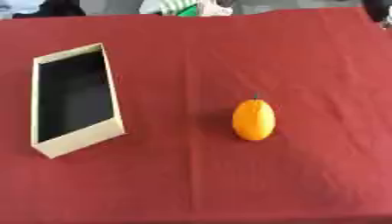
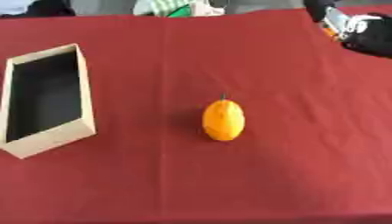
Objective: Pick up objects on the table and place them in the box.
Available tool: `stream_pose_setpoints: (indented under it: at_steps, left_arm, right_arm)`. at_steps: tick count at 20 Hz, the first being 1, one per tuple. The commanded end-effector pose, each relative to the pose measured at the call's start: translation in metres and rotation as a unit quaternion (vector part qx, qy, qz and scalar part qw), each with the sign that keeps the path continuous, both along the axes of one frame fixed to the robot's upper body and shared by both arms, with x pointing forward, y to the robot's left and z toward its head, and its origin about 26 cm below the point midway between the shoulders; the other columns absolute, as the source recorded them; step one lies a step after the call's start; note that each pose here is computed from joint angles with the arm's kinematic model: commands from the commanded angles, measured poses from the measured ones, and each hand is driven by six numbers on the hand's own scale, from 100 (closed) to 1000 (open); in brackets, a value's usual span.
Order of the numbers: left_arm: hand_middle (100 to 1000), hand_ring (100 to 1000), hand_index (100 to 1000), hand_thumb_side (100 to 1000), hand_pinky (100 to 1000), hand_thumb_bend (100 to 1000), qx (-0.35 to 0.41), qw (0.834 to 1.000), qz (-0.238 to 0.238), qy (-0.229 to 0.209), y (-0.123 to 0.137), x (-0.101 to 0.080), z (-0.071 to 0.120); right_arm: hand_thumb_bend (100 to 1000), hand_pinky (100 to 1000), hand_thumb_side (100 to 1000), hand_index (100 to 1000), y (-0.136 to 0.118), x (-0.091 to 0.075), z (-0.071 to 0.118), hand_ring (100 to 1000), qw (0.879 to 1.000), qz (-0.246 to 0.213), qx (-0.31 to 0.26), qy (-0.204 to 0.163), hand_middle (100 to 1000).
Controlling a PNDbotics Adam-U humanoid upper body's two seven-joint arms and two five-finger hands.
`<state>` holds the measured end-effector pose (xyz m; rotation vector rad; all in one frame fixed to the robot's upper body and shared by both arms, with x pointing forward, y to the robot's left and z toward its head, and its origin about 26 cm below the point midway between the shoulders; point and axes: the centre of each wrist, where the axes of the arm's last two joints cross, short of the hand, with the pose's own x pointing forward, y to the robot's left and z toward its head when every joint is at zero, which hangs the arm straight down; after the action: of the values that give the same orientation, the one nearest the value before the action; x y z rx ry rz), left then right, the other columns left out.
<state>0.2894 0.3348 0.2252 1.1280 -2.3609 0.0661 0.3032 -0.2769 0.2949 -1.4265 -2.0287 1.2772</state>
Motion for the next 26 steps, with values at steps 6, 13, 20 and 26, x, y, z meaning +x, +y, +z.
stream_pose_setpoints:
  at_steps: [6, 13, 20, 26]
  left_arm:
    - [672, 719, 770, 864, 645, 622, 0.024, 1.000, -0.004, -0.009, 0.000, -0.003, 0.011]
    - [672, 719, 770, 864, 644, 608, 0.028, 1.000, -0.005, -0.008, 0.000, -0.003, 0.011]
    - [673, 720, 770, 863, 643, 600, 0.028, 0.999, -0.013, -0.009, -0.002, -0.002, 0.012]
    - [673, 720, 769, 864, 643, 595, 0.031, 0.999, -0.021, -0.008, -0.005, -0.001, 0.012]
  right_arm:
    - [500, 862, 1000, 867, 0.018, -0.006, 0.018, 930, 0.990, 0.028, -0.104, 0.094, 883]
    - [540, 885, 1000, 893, 0.021, -0.006, 0.005, 943, 0.969, 0.033, -0.140, 0.202, 885]
    - [563, 892, 1000, 901, 0.033, -0.005, -0.004, 946, 0.953, 0.045, -0.164, 0.252, 888]
    - [547, 890, 1000, 897, 0.049, -0.004, -0.012, 943, 0.949, 0.031, -0.174, 0.263, 888]
